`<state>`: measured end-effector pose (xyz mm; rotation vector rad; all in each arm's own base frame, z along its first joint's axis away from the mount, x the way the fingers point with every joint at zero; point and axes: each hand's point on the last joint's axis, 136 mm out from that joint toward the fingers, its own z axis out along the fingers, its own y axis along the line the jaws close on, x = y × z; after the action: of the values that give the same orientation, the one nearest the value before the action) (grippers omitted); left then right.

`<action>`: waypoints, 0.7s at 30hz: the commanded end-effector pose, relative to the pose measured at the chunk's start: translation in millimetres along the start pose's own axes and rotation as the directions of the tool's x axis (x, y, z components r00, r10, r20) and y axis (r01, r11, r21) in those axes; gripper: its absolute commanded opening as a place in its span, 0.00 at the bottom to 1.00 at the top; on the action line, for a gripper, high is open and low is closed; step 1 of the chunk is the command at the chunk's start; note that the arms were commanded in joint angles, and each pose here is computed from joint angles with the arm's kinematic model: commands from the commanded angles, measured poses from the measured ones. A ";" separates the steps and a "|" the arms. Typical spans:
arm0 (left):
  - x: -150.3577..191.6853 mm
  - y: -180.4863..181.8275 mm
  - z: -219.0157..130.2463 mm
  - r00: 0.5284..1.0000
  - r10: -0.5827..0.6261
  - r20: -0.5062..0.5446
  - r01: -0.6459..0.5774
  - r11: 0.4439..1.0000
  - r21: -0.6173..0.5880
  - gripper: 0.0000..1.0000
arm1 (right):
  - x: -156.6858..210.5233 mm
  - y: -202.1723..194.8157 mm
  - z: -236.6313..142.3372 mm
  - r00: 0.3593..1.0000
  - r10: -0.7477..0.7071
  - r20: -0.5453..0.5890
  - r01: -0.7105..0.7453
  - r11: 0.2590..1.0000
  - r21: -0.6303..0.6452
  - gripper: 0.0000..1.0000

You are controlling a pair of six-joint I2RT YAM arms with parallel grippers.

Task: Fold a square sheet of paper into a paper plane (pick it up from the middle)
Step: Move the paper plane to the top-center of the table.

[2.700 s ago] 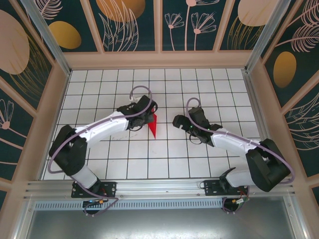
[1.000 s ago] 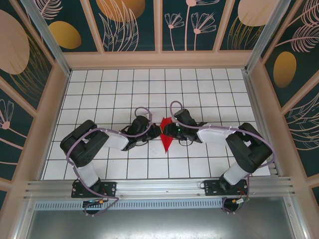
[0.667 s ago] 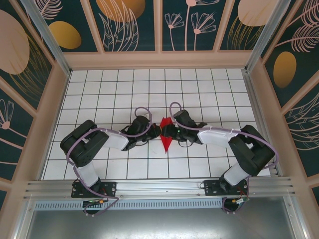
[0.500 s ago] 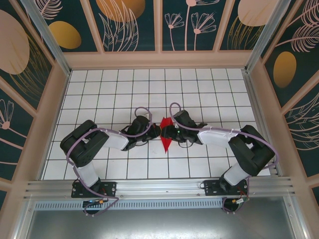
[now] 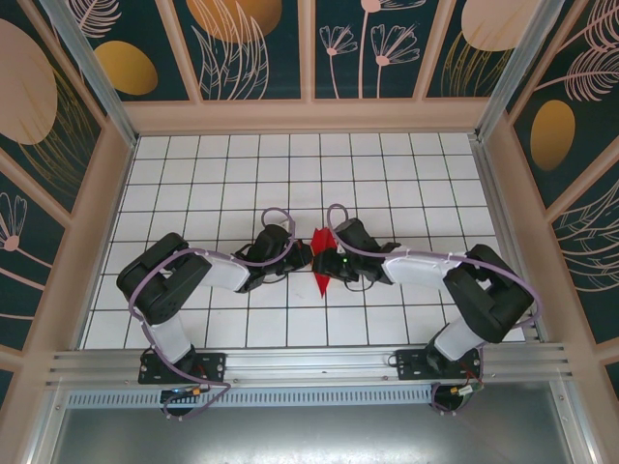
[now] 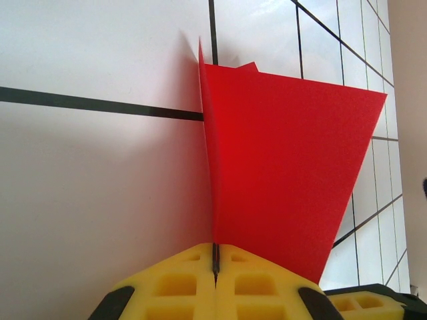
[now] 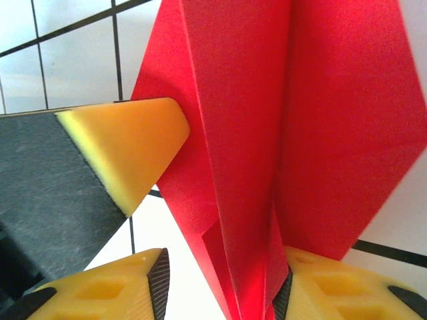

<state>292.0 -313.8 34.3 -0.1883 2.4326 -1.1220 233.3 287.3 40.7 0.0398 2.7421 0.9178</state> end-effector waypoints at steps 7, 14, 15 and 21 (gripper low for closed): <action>-0.6 -9.5 -1.6 1.000 0.018 -0.001 -0.018 0.999 0.026 0.00 | -7.4 -11.1 13.5 1.000 -0.005 0.013 0.003 0.993 0.114 0.34; -6.2 -10.4 -7.2 1.000 0.027 0.013 -0.027 1.000 -0.001 0.18 | -11.1 -19.5 14.5 1.000 -0.008 0.022 0.004 0.982 0.191 0.22; -6.6 -7.0 -7.8 0.999 0.030 0.015 -0.030 0.999 -0.023 0.26 | -11.9 -21.2 13.1 1.000 -0.014 0.026 0.008 0.978 0.207 0.20; -34.6 -4.3 -37.5 0.992 0.048 0.120 -0.032 0.991 -0.133 0.66 | -20.4 -30.2 2.9 0.998 -0.054 0.045 0.038 0.951 0.307 0.13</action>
<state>294.3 -296.8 57.1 -0.1985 2.4151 -1.0173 251.9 274.0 23.9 0.0701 2.7881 0.6012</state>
